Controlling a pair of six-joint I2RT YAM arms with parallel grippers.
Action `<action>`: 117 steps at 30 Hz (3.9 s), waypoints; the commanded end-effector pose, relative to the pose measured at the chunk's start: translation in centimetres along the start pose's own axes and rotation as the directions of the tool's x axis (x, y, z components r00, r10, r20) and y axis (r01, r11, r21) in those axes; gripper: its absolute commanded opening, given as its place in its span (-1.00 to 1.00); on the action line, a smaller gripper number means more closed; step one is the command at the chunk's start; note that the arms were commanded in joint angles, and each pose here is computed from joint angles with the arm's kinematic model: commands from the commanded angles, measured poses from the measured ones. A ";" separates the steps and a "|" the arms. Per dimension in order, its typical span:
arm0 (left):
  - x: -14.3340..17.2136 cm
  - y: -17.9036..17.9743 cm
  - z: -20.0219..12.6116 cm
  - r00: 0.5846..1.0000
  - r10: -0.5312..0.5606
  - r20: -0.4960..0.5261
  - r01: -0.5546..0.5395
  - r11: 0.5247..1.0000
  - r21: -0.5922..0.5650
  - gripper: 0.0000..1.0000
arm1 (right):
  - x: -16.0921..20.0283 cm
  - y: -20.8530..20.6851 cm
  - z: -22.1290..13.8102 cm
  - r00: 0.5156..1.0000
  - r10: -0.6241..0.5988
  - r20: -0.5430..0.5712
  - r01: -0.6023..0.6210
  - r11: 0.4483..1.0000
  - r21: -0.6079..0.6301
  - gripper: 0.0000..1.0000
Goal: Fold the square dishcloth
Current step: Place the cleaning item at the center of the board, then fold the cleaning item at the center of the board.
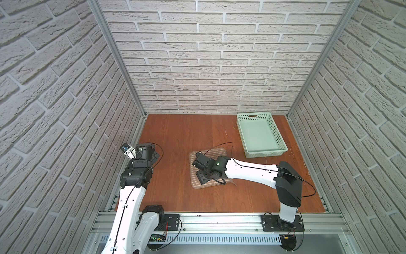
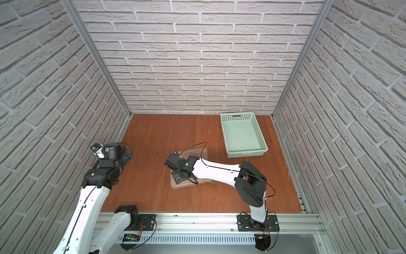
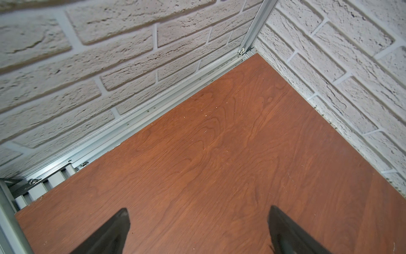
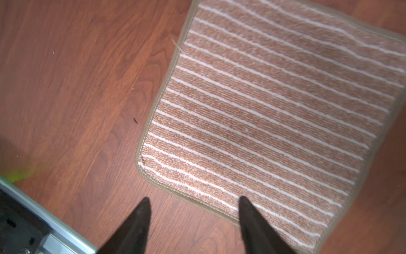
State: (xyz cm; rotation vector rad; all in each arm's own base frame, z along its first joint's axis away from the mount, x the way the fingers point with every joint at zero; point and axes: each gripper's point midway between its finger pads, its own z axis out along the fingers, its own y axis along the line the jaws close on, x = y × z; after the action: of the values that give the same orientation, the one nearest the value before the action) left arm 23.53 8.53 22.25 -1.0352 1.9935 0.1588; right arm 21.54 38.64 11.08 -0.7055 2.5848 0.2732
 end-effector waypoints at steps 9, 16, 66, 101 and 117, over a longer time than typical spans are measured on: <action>0.9 -1.9 -0.2 0.999 -0.031 -0.035 0.035 0.990 0.135 0.96 | -6.4 -8.0 -9.7 0.926 0.041 0.375 -0.171 0.932 0.320 0.98; 3.5 -4.8 1.1 0.989 0.034 -0.142 0.001 0.972 0.234 0.96 | -7.0 -11.3 -9.0 0.922 0.102 0.373 -0.244 0.902 0.357 0.98; 22.2 -18.0 11.8 0.670 0.536 -0.514 -0.407 0.844 0.350 -0.26 | -6.1 -22.9 10.6 0.918 0.392 -0.059 -0.364 0.893 0.264 -0.25; 19.7 -23.5 12.3 0.658 0.641 -0.395 -0.423 0.749 0.510 -0.38 | -5.8 -25.0 7.9 0.905 0.418 -0.081 -0.405 0.904 0.135 -0.49; 21.4 -23.5 13.0 0.551 0.719 -0.424 -0.407 0.675 0.616 -0.33 | -6.0 -23.3 9.2 0.927 0.352 -0.128 -0.339 0.934 0.110 -0.44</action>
State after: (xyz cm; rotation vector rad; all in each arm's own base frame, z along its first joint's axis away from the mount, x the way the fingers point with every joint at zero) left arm 42.26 -12.61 4.48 -0.0951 2.7661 -0.2950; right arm 41.55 23.78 3.68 -0.2133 2.8422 0.2264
